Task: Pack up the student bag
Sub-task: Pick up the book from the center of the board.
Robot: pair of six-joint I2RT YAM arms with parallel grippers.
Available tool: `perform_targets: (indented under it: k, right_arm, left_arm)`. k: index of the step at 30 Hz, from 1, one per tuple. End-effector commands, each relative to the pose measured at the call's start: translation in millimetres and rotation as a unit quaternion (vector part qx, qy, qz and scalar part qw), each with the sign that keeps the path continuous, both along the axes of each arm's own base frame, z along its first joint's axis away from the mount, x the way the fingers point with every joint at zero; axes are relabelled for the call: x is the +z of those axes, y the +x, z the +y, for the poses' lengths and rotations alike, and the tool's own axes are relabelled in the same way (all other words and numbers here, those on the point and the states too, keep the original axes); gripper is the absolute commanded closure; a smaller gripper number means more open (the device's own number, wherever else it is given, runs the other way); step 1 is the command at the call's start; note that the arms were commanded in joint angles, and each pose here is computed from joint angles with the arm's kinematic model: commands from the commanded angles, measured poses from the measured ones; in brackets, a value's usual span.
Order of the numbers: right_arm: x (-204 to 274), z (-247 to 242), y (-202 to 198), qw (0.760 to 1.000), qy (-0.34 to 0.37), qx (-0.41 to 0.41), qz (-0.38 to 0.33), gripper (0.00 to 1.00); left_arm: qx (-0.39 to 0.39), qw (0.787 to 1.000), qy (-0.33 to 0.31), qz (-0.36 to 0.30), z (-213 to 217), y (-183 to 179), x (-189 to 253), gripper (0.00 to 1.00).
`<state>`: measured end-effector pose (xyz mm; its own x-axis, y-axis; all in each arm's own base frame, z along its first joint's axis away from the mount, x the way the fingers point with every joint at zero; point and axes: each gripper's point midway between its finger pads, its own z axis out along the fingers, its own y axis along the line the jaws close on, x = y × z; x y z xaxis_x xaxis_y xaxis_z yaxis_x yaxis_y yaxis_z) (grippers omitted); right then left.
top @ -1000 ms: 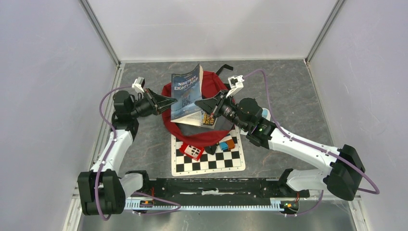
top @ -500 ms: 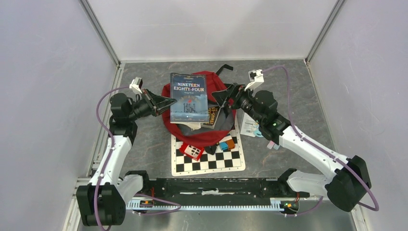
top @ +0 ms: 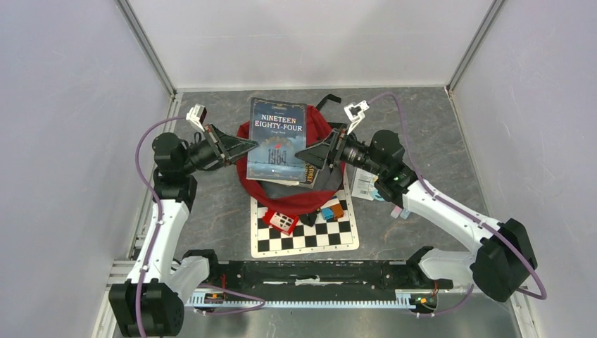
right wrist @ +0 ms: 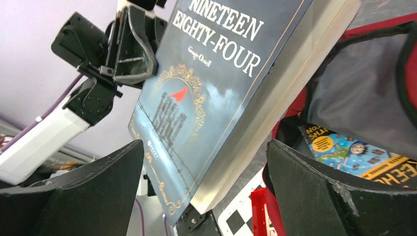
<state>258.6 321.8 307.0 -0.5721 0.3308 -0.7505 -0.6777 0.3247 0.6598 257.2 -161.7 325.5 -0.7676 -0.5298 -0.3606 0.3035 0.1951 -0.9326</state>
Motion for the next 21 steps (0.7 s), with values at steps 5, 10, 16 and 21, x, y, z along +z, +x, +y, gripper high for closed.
perform_targets:
  k: [5, 10, 16, 21]
  right_arm:
    - [19, -5, 14, 0.994, -0.071, -0.024, -0.082, 0.02]
    - [30, -42, 36, 0.972, -0.168, -0.094, -0.135, 0.02]
    - [51, -48, 20, 0.948, -0.227, -0.031, -0.222, 0.02]
    - [39, -20, -15, 0.952, -0.193, 0.112, -0.209, 0.02]
  left_arm:
    - [-0.070, 0.984, 0.070, -0.151, -6, -39, 51, 0.98]
    - [-0.110, 0.975, 0.141, -0.133, -9, -56, 15, 0.98]
    - [-0.160, 0.967, 0.167, -0.108, -20, -74, -14, 0.98]
    - [-0.228, 0.952, 0.163, -0.119, -36, -99, -18, 0.98]
